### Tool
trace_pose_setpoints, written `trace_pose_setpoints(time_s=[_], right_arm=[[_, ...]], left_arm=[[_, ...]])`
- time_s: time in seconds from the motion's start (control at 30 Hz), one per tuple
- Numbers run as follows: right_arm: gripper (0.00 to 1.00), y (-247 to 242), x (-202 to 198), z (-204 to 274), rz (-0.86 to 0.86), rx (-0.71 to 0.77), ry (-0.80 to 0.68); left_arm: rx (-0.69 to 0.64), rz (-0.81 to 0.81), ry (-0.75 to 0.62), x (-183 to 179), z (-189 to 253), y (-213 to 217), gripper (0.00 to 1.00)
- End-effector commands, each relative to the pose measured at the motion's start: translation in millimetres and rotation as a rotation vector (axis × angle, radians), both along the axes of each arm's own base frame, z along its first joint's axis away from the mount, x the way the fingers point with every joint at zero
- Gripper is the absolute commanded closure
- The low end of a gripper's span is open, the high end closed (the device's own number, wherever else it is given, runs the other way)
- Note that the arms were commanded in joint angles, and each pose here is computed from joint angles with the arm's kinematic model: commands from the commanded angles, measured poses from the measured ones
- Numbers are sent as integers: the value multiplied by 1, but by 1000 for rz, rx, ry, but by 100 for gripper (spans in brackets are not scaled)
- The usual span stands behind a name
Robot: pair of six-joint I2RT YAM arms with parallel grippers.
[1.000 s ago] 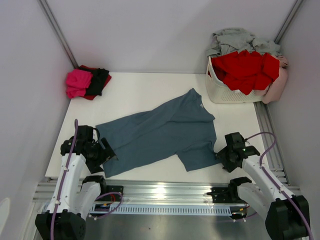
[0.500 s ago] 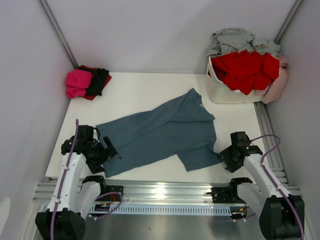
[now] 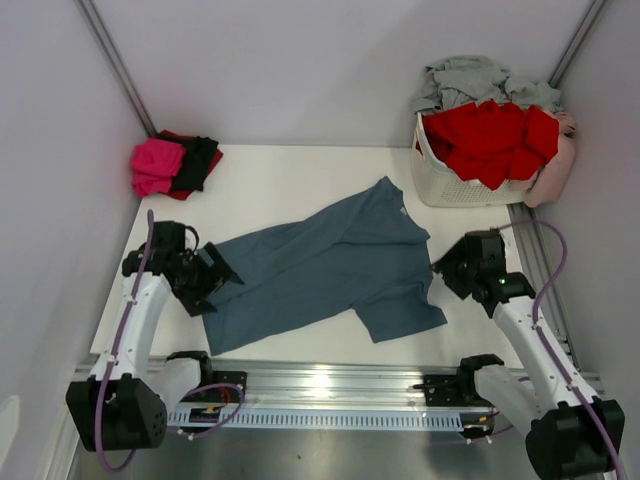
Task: Fold and stack the t-shirts
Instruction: Grap the side of the flattened tshirt closest away from the robot with both arms
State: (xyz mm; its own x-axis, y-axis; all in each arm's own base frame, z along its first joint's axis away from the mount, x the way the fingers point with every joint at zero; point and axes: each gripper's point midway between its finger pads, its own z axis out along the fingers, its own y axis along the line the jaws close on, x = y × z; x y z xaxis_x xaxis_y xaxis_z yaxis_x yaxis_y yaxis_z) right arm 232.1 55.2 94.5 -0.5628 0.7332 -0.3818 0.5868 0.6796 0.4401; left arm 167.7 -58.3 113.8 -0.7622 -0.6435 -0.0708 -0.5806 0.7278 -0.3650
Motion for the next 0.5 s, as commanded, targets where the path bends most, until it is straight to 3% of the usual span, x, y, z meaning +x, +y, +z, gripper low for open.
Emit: trace_pose_setpoints(time_s=[0.0, 0.13, 0.27, 0.47], right_arm=[[38, 10, 54, 81, 86, -75, -327], [34, 36, 85, 70, 184, -17, -324], [37, 64, 110, 26, 263, 54, -208], [38, 92, 112, 32, 334, 30, -258]], left_arm=[[-80, 54, -151, 61, 26, -9, 6], [-69, 111, -34, 94, 7, -2, 7], [-50, 139, 82, 115, -27, 4, 11], [-6, 184, 272, 125, -72, 23, 15]])
